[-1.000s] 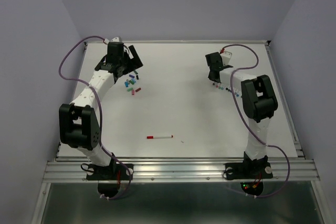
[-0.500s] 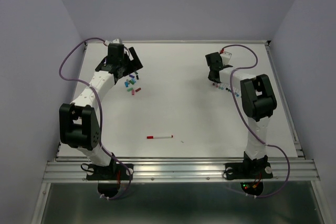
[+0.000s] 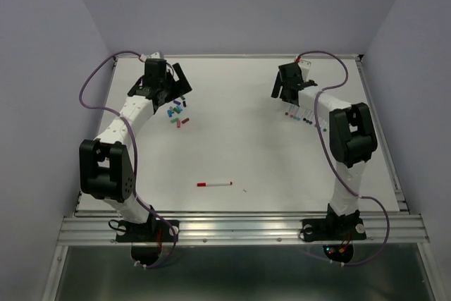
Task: Open the pen caps
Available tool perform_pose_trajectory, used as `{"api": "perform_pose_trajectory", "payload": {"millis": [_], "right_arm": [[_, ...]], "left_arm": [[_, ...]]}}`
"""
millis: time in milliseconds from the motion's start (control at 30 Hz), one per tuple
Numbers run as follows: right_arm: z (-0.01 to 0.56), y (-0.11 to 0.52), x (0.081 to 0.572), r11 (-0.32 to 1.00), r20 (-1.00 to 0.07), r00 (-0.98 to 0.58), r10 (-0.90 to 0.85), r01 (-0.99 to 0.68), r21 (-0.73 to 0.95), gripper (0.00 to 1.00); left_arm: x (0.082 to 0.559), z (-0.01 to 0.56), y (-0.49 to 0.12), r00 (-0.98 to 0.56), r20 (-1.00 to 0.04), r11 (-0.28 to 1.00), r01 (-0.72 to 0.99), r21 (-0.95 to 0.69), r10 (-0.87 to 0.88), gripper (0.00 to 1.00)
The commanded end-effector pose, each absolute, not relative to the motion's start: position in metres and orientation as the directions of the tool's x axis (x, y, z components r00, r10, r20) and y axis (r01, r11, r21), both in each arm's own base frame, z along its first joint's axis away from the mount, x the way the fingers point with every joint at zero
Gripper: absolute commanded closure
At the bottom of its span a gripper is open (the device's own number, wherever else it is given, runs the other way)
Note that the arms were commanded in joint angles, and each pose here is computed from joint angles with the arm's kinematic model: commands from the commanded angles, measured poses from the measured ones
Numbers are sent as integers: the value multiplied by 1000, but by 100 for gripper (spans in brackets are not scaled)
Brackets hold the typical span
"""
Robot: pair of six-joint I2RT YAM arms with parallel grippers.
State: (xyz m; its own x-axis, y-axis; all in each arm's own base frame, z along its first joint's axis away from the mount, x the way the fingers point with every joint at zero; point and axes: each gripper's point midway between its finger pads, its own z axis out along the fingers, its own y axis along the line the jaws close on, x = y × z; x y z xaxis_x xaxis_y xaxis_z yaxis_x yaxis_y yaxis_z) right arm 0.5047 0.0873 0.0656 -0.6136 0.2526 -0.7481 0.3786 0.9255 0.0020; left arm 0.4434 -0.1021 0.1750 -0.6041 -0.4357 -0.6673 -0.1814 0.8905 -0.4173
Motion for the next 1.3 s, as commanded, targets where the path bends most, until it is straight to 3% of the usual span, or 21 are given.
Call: {"api": "perform_pose_trajectory", "payload": {"millis": [0, 100, 167, 233, 333, 500, 800, 1133, 1267], "right_arm": [[139, 102, 512, 975, -817, -549, 174, 213, 65, 0], [153, 128, 494, 994, -834, -545, 87, -13, 112, 0], [180, 166, 473, 943, -864, -502, 44, -265, 202, 0], [186, 204, 432, 841, -867, -498, -6, -471, 265, 0], [179, 254, 367, 694, -871, -460, -171, -683, 225, 0], [149, 333, 249, 355, -848, -315, -426, -920, 163, 0], [100, 388, 177, 96, -783, -123, -610, -992, 81, 0], [56, 399, 175, 116, -677, -92, -730, -993, 10, 1], [30, 395, 179, 142, -609, -82, -789, -989, -51, 7]], "left_arm": [[439, 202, -101, -552, -704, 883, -148, -444, -447, 1], [438, 202, -100, -548, -703, 881, -156, -447, -454, 1], [438, 201, -100, -549, -700, 879, -158, -449, -456, 1], [436, 200, -101, -552, -696, 877, -160, -453, -460, 1], [433, 198, -100, -552, -693, 876, -167, -453, -464, 1], [427, 195, -97, -553, -692, 877, -178, -447, -465, 1], [420, 191, -95, -557, -686, 876, -188, -444, -468, 1], [418, 192, -93, -550, -692, 876, -188, -444, -468, 1], [418, 193, -93, -548, -694, 877, -185, -443, -466, 1]]}}
